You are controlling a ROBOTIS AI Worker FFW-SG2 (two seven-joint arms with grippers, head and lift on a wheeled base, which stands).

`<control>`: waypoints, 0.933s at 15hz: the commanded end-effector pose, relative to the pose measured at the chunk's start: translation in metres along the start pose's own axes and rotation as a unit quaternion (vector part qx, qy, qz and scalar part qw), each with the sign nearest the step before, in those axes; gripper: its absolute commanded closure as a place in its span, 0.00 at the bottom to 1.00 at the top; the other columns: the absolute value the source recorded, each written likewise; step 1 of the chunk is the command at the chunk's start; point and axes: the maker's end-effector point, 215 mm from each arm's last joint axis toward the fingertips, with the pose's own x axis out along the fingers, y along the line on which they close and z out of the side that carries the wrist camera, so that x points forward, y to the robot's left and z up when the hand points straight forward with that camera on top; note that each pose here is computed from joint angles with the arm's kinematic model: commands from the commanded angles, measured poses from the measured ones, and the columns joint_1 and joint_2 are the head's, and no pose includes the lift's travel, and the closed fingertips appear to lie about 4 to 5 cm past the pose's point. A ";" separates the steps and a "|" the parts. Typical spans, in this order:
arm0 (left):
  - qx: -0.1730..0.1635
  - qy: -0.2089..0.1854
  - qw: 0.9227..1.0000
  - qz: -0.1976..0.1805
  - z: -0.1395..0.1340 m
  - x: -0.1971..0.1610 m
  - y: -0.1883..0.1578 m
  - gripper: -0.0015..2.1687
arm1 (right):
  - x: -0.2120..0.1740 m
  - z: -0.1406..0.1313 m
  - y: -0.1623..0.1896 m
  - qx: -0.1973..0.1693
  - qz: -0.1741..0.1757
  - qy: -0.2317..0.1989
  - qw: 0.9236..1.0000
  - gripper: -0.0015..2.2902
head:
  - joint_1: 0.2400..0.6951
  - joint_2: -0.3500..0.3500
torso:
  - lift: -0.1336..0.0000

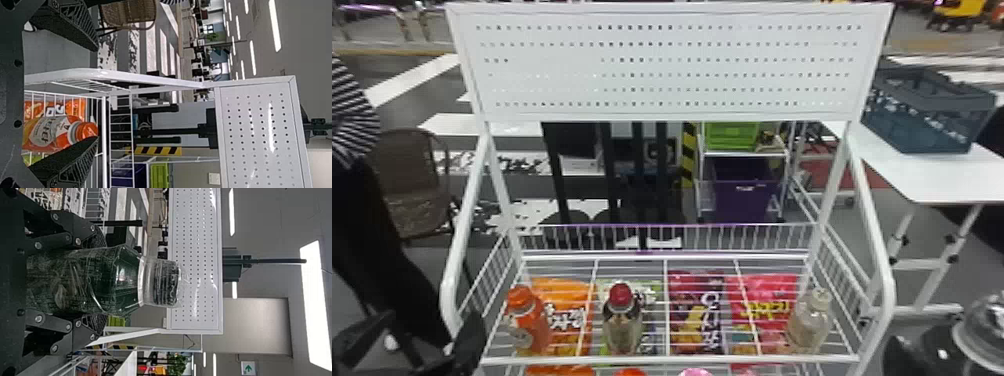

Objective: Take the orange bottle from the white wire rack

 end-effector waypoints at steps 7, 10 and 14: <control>0.001 0.000 1.000 0.003 -0.001 0.002 0.002 0.04 | 0.000 0.001 0.000 0.000 0.000 -0.001 1.000 0.44 | 0.57 0.50 | 1.00; 0.000 0.004 1.000 0.002 -0.004 0.000 0.002 0.04 | 0.000 0.000 0.000 0.001 -0.001 0.000 1.000 0.44 | 0.57 0.50 | 1.00; -0.031 -0.029 0.999 0.001 -0.021 -0.006 -0.019 0.04 | 0.000 0.001 0.000 0.002 -0.001 -0.004 1.000 0.44 | 0.57 0.50 | 1.00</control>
